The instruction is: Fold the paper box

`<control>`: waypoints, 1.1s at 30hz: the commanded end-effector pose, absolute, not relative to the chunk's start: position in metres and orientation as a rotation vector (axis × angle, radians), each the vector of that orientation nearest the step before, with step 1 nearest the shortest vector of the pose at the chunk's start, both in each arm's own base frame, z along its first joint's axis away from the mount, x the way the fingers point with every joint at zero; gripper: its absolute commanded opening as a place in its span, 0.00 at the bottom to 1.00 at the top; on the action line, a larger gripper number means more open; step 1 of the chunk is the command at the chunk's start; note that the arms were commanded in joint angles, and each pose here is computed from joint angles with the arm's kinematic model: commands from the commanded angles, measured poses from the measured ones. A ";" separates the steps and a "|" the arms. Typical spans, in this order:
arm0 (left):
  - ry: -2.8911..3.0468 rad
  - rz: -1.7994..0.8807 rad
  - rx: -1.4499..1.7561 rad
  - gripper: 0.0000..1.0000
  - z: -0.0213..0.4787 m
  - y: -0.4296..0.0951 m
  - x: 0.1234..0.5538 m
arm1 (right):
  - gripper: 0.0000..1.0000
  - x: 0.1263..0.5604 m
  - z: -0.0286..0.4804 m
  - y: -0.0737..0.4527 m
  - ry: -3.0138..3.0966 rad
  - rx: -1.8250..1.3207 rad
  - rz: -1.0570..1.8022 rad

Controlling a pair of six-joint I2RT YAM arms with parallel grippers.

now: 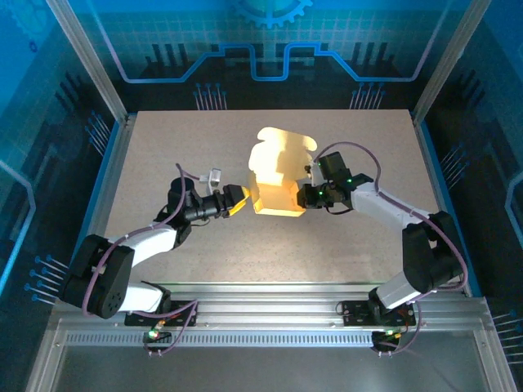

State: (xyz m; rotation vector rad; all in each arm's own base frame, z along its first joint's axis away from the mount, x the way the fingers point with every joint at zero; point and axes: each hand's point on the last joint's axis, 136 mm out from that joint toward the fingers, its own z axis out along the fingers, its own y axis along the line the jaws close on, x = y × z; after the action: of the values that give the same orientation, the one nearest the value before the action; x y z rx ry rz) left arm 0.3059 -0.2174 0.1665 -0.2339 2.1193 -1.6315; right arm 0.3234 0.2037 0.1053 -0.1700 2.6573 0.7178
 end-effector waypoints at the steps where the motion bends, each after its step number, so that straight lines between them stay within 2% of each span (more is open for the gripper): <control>1: 2.125 -1.660 -0.196 0.65 0.174 -0.226 0.306 | 0.07 0.323 0.106 0.207 2.669 -0.223 0.660; 3: 2.128 -1.665 -0.196 0.61 0.174 -0.227 0.306 | 0.06 0.323 0.105 0.208 2.676 -0.239 0.628; 13: 2.233 -1.610 -0.239 0.56 0.161 -0.227 0.301 | 0.06 0.324 0.102 0.196 2.702 -0.302 0.344; 19: 2.287 -1.590 -0.269 0.48 0.152 -0.228 0.297 | 0.06 0.325 0.105 0.196 2.691 -0.312 0.296; 33: 2.367 -1.550 -0.336 0.45 0.132 -0.237 0.304 | 0.05 0.324 0.115 0.201 2.648 -0.400 0.024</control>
State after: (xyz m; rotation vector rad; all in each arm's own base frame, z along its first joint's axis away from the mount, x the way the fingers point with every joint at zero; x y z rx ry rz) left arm 0.2984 -0.2321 0.1304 -0.3437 2.3618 -1.5655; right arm 0.3242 0.1998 0.1129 -0.3676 2.6562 0.1221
